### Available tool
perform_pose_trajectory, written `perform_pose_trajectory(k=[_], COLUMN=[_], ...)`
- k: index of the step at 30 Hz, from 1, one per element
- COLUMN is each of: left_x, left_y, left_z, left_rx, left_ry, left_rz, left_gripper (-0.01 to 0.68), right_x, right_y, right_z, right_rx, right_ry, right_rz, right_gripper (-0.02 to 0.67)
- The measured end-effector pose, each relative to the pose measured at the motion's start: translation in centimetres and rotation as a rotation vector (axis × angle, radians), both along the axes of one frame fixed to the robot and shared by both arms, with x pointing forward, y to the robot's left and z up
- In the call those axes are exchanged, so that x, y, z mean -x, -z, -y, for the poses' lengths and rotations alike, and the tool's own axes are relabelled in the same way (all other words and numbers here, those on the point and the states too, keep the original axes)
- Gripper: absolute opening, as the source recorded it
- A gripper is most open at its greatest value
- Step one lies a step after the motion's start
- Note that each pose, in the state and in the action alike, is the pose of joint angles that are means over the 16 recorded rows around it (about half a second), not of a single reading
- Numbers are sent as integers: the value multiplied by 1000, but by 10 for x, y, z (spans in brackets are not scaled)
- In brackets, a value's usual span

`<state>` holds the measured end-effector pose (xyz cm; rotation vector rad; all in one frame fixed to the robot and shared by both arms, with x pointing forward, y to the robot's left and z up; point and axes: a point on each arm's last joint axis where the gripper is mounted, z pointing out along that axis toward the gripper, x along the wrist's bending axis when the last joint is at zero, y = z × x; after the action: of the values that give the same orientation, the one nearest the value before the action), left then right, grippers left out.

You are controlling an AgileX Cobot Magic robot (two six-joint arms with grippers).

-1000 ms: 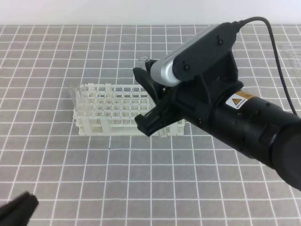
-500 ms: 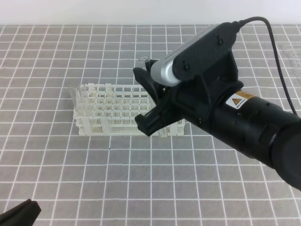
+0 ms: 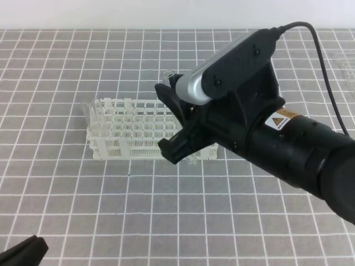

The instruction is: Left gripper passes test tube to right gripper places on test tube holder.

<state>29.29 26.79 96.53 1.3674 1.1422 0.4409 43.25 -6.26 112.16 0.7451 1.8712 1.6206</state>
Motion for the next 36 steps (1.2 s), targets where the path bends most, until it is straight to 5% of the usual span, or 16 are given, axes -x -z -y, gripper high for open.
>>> perform_pose_trajectory(k=[10, 19, 36], left_x=[0, 0, 0], left_y=[0, 0, 0], left_z=[0, 0, 0], left_rx=[-2, -1, -7], left_ry=[0, -1, 0], left_rz=[-2, -1, 2], left_gripper=[27, 27, 27], right_x=[-29, -64, -120], right_y=[5, 22, 77], right_z=[10, -17, -86], right_rx=[-151, -292, -234], right_ry=[53, -116, -280], right_rz=[115, 184, 120], right_gripper=[101, 101, 101])
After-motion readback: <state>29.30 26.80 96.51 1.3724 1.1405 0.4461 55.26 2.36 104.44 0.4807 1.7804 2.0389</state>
